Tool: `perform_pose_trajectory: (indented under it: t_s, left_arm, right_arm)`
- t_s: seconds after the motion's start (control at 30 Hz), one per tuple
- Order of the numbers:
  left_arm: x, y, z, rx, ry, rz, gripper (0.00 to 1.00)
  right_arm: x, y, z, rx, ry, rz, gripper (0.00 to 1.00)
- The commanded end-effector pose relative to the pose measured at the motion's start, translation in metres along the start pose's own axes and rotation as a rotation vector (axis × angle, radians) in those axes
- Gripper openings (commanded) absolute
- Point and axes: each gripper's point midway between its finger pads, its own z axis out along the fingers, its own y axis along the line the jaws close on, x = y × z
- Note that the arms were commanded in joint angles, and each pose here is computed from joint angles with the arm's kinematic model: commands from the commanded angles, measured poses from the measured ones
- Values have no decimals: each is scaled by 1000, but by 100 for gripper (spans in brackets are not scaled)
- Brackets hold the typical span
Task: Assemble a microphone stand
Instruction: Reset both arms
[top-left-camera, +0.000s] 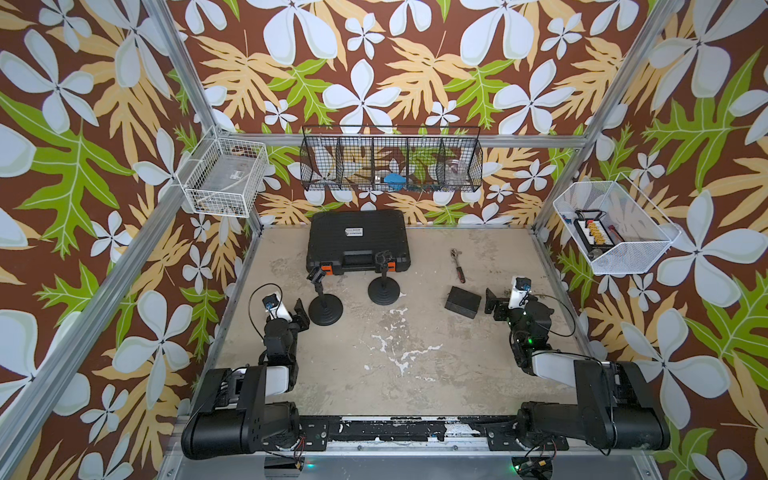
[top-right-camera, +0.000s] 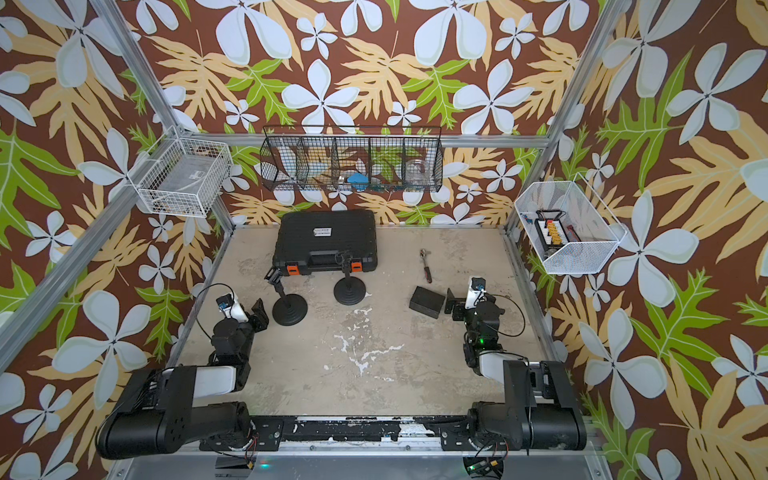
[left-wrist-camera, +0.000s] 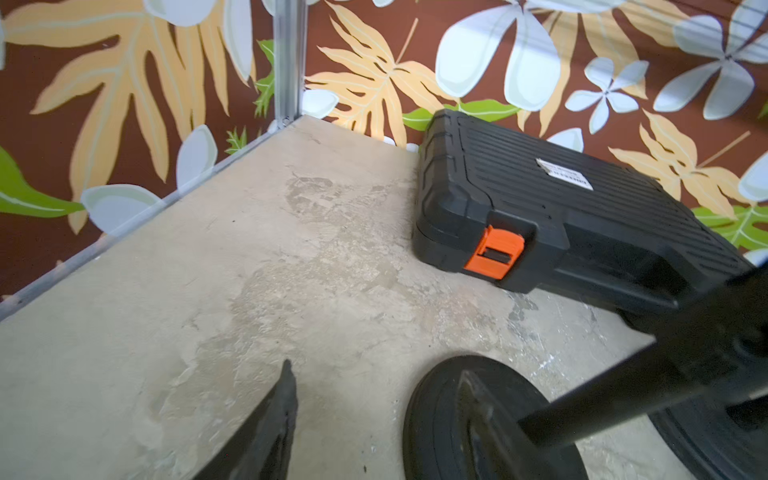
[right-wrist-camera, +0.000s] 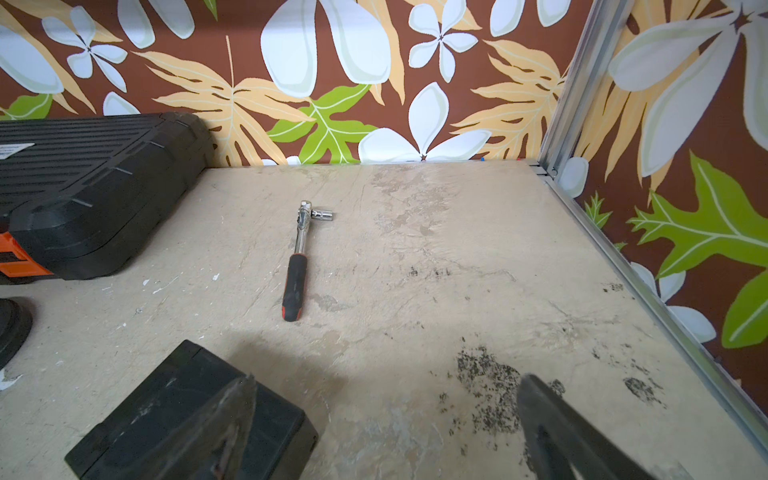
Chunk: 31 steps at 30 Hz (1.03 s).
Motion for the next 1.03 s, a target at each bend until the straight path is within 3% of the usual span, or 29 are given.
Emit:
perform_pose_trajectory:
  t_s: [0.0,0.3,0.33,0.37,0.4,0.57,1.0]
  left_arm:
    - [-35,-21,1,87,-132,44,62]
    - [-19,-35,6,140,-108,100,64]
    - [-20,-36,6,144,-114,97,67]
    - [-20,-36,6,145,-113,100,78]
    - [-19,-37,5,152,-112,101,99]
    - [-13,-58,9,267,-71,165,100]
    - [-12,-59,9,264,-70,168,100]
  right_arm:
    - [-13,5,2,-24,-78,-28,100]
    - [-5,7,-7,-30,-137,-39,100]
    - [-4,7,-7,-31,-131,-39,100]
    - [-2,7,-5,-28,-116,-40,100]
    - [-1,6,-4,-21,-99,-39,100]
    - [-1,8,-1,-5,-90,-53,100]
    - [-1,8,-1,-4,-92,-53,100]
